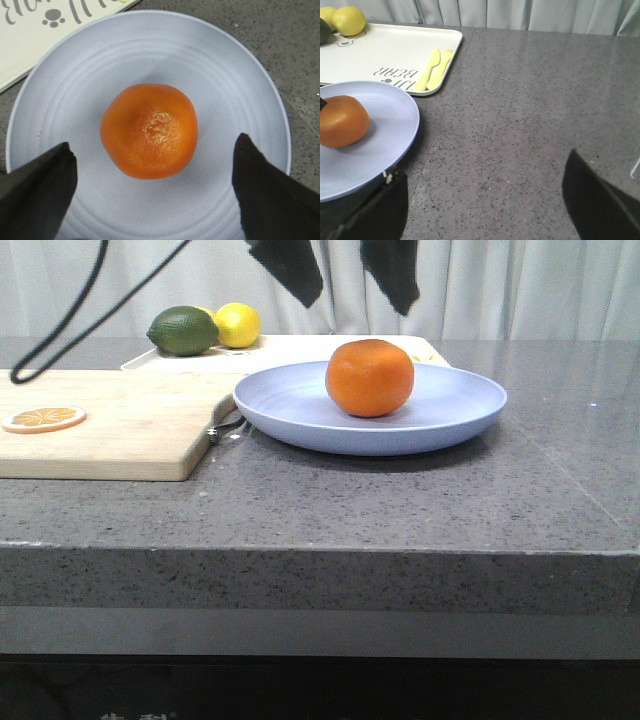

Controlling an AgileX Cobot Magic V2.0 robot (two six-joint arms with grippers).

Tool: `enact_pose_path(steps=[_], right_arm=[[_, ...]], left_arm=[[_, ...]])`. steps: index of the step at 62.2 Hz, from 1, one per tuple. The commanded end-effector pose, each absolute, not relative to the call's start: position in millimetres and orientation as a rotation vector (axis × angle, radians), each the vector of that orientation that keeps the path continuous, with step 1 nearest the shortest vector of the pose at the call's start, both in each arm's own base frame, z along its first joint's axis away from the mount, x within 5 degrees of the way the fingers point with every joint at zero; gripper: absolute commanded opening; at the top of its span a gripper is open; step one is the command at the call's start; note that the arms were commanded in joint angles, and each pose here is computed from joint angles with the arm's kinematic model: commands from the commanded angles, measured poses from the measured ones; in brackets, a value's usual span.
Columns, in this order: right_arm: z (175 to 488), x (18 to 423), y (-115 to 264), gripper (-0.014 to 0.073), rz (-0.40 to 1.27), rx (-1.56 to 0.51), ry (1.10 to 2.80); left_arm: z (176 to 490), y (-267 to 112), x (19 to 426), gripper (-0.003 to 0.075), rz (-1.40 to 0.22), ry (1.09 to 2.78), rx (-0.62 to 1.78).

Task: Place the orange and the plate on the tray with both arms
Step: 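Open the left gripper and raise it away from the orange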

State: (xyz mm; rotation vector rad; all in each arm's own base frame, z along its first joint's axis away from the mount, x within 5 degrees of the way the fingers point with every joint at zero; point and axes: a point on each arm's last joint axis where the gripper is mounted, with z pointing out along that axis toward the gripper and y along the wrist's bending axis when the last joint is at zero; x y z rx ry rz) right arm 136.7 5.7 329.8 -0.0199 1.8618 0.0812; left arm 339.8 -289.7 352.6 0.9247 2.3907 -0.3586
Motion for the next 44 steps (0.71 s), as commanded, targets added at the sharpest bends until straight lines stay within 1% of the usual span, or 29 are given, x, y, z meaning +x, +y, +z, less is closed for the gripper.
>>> enact_pose_path(steps=[1,6,8,16,25,29,37,44], right_arm=[[346.0,139.5,3.8,0.0634,0.060,-0.011,1.759],[346.0,139.5,3.8,0.0634,0.060,-0.011,1.759],[346.0,139.5,3.8,0.0634,0.060,-0.011,1.759],[346.0,139.5,3.8,0.0634,0.060,-0.011,1.759],[346.1,139.5,3.8,0.0634,0.060,-0.010,1.758],[346.0,139.5,3.8,0.0634,0.060,-0.011,1.759],[345.9,139.4,3.8,0.0634,0.060,-0.011,1.760],[345.9,139.4,3.8,0.0634,0.060,-0.011,1.760]], left_arm=[[403.9,-277.4,322.3,0.0412,-0.401,2.245,0.879],[408.6,-275.1,319.7,0.0277,-0.400,2.237,0.877],[410.7,-274.0,318.4,0.0209,-0.401,2.234,0.876],[411.3,-270.3,314.1,-0.0020,-0.387,2.269,0.893],[410.5,-261.6,305.8,-0.0017,-0.332,2.355,0.934],[414.4,-256.0,303.5,-0.0017,-0.287,2.359,0.933],[432.6,-239.9,298.1,-0.0017,-0.280,2.336,0.856],[449.7,-216.4,287.9,-0.0017,-0.275,2.319,0.790]])
